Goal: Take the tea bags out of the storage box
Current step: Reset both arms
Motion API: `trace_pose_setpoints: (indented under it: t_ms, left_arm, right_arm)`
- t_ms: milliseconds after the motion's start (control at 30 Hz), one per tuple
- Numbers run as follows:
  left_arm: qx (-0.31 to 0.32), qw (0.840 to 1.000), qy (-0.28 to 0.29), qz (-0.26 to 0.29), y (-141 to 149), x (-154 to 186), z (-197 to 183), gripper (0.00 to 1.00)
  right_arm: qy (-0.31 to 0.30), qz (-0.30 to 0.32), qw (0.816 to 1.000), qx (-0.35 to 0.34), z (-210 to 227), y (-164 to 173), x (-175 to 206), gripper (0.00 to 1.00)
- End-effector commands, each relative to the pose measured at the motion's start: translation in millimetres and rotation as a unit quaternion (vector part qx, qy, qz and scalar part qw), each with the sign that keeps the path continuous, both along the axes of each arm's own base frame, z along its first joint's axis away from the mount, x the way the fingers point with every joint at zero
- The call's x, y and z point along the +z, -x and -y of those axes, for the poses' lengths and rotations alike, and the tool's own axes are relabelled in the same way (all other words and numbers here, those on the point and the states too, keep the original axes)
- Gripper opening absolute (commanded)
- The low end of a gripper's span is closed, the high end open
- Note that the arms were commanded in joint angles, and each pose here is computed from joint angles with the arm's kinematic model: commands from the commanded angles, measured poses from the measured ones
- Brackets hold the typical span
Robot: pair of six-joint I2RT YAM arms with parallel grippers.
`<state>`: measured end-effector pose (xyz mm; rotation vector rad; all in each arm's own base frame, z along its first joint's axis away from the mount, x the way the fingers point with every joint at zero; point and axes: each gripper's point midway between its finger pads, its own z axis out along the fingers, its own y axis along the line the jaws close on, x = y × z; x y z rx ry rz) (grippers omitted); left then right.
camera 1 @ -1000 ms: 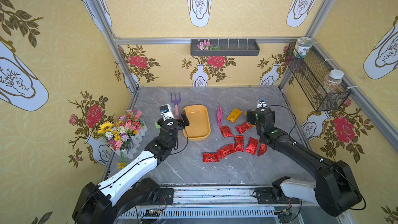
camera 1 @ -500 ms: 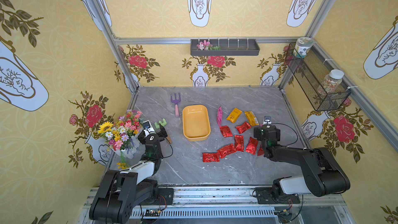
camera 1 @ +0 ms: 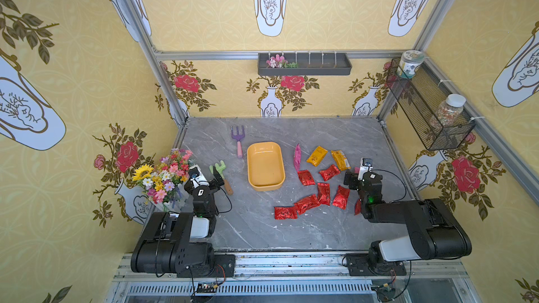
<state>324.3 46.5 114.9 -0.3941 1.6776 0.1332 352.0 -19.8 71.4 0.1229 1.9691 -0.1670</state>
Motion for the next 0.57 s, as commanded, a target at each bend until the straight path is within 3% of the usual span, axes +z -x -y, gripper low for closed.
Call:
trace_pose_setpoints:
  t_ms: [0, 533]
  left_arm:
    - [-0.002, 1.000, 0.000, 0.018, -2.2, 8.6, 0.5, 1.00]
    - [-0.003, 1.000, 0.000, 0.018, -2.4, 8.8, 0.6, 1.00]
  right_arm:
    - [-0.011, 0.017, 1.000, 0.001, -1.7, -1.7, 7.0, 0.97]
    - [-0.012, 0.016, 1.000, 0.009, -4.1, -3.2, 6.8, 0.97]
